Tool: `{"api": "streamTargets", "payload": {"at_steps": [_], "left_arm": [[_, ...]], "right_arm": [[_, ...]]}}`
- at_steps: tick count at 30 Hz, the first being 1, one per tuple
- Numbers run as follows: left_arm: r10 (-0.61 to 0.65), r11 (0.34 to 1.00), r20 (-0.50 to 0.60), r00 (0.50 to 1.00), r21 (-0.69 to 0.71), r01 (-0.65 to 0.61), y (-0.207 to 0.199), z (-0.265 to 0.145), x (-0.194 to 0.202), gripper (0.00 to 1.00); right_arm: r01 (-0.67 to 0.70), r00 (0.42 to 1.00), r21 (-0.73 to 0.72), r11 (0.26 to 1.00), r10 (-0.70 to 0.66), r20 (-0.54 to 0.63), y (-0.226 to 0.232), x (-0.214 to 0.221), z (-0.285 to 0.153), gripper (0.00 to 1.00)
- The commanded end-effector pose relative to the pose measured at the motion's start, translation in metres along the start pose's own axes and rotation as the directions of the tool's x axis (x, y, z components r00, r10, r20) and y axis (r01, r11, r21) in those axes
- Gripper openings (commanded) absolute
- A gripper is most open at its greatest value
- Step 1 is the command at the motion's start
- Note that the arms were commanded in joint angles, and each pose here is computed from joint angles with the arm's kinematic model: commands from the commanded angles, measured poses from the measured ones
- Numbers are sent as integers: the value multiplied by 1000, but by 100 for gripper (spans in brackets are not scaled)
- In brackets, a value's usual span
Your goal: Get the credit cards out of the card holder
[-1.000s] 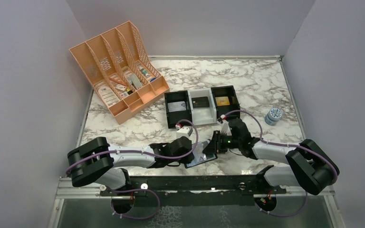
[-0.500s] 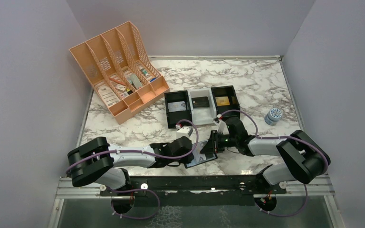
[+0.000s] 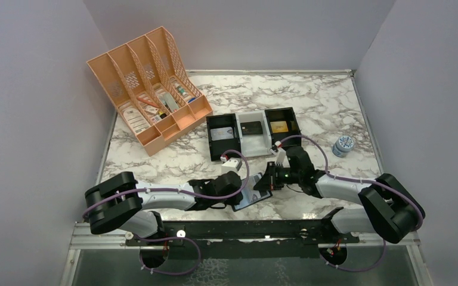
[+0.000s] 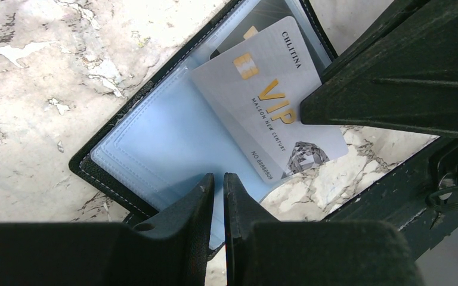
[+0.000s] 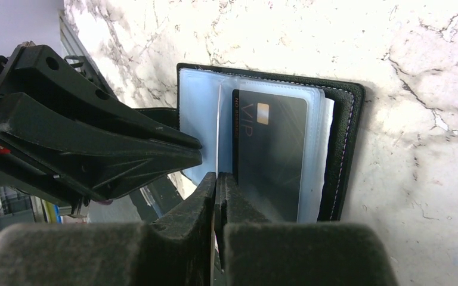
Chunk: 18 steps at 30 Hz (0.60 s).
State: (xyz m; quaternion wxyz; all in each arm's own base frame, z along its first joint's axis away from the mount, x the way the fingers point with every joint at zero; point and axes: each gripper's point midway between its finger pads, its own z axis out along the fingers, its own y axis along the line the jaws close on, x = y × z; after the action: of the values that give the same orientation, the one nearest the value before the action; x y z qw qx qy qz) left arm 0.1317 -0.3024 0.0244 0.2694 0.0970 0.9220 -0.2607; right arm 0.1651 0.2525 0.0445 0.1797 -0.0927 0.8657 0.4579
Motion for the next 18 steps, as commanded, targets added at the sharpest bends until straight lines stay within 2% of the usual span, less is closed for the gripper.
{"api": "streamTargets", "payload": {"at_steps": [1,6,10,13,16,18], "left_arm": [[49,995,-26,998,-89,-51,22,-3,8,16],[57,995,-28,998,-78,-59,18,-3,6,16],[64,995,-36,997,-75,-66,16,-1,6,16],[63,995,-38,997,-70,-65,14,-1,6,16],[62,996,-32,998,-68,-64,13,-2,4,16],[63,996,-23,998,-62,-64,10,-2,2,19]], "right_arm": [[21,1000,17,1000,-21,11,-5,1,-3,5],[3,1000,-9,1000,-3,-1,-2,3,-1,18],[-14,1000,-35,999,13,-12,0,3,4,20],[-30,999,-26,999,30,-14,-4,3,8,14],[-37,999,-10,999,37,0,-7,1,8,3],[-33,999,-9,999,33,13,-6,0,7,1]]}}
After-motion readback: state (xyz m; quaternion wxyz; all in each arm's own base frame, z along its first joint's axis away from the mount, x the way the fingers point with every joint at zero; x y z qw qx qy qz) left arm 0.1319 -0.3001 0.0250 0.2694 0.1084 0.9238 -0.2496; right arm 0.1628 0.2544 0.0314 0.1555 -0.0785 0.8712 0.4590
